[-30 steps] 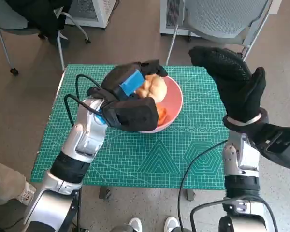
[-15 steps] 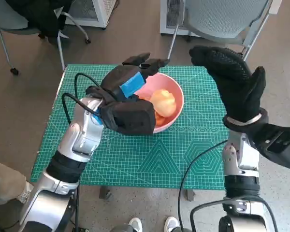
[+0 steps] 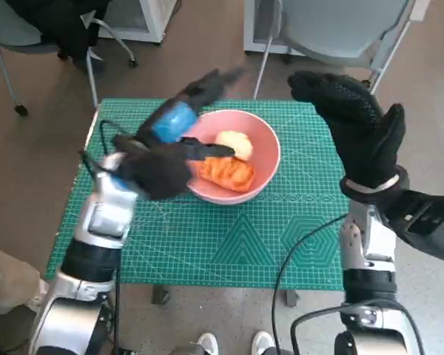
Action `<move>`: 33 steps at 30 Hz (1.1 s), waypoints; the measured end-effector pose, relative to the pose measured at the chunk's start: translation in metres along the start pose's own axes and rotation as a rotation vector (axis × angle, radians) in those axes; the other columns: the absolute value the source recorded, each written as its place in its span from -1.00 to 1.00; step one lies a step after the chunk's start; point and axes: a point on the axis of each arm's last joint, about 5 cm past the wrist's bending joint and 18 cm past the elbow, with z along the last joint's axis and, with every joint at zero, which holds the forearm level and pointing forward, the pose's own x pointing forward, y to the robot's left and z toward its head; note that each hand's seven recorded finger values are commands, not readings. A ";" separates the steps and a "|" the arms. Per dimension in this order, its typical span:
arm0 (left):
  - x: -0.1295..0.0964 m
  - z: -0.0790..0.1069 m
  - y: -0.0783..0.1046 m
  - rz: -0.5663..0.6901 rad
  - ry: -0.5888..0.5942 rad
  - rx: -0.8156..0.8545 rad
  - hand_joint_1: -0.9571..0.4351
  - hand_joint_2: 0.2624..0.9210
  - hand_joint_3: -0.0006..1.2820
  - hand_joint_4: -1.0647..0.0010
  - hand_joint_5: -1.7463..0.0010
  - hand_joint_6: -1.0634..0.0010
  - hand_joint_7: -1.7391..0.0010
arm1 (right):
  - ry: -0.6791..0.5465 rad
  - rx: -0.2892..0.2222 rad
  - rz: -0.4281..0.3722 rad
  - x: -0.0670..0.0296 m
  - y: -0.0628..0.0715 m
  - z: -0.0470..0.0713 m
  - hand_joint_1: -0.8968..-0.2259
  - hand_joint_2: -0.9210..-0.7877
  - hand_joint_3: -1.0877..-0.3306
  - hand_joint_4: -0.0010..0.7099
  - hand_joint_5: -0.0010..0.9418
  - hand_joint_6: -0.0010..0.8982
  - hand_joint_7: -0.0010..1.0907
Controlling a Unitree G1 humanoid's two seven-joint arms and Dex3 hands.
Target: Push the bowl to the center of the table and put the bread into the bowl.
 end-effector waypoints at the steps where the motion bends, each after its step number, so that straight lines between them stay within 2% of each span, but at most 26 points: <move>1: -0.003 -0.003 0.001 0.012 -0.026 -0.053 -0.60 1.00 -0.72 1.00 1.00 0.80 0.93 | -0.005 -0.002 0.002 0.0003 0.000 0.001 -0.44 -1.00 -0.20 -0.83 -0.99 -1.00 -0.56; 9: -0.029 -0.017 -0.003 0.137 -0.204 -0.363 -0.60 1.00 -0.53 0.98 0.99 0.67 0.90 | -0.034 -0.007 0.011 0.0010 0.004 0.009 -0.42 -1.00 -0.20 -0.82 -0.99 -0.98 -0.54; 18: -0.047 -0.018 -0.010 0.210 -0.312 -0.457 -0.62 1.00 -0.45 0.84 0.96 0.61 0.88 | -0.072 -0.013 0.028 0.0039 0.009 0.017 -0.40 -1.00 -0.20 -0.84 -1.00 -0.98 -0.54; 24: -0.052 -0.015 -0.013 0.219 -0.376 -0.462 -0.62 1.00 -0.40 0.85 0.97 0.68 0.88 | -0.090 -0.021 0.042 0.0045 0.011 0.016 -0.39 -1.00 -0.20 -0.89 -1.00 -0.98 -0.53; 26: -0.053 -0.015 -0.014 0.219 -0.391 -0.457 -0.61 1.00 -0.38 0.86 0.99 0.84 0.71 | -0.096 -0.026 0.048 0.0041 0.011 0.015 -0.38 -1.00 -0.21 -0.90 -1.00 -0.98 -0.53; 28: -0.054 -0.015 -0.016 0.217 -0.400 -0.454 -0.60 1.00 -0.37 0.87 0.99 0.92 0.62 | -0.102 -0.028 0.054 0.0041 0.010 0.014 -0.37 -1.00 -0.21 -0.91 -1.00 -0.98 -0.53; 33: -0.055 -0.016 -0.019 0.206 -0.403 -0.459 -0.56 1.00 -0.35 0.89 1.00 0.99 0.55 | -0.117 -0.042 0.074 0.0054 0.009 0.012 -0.35 -1.00 -0.25 -0.92 -1.00 -0.99 -0.52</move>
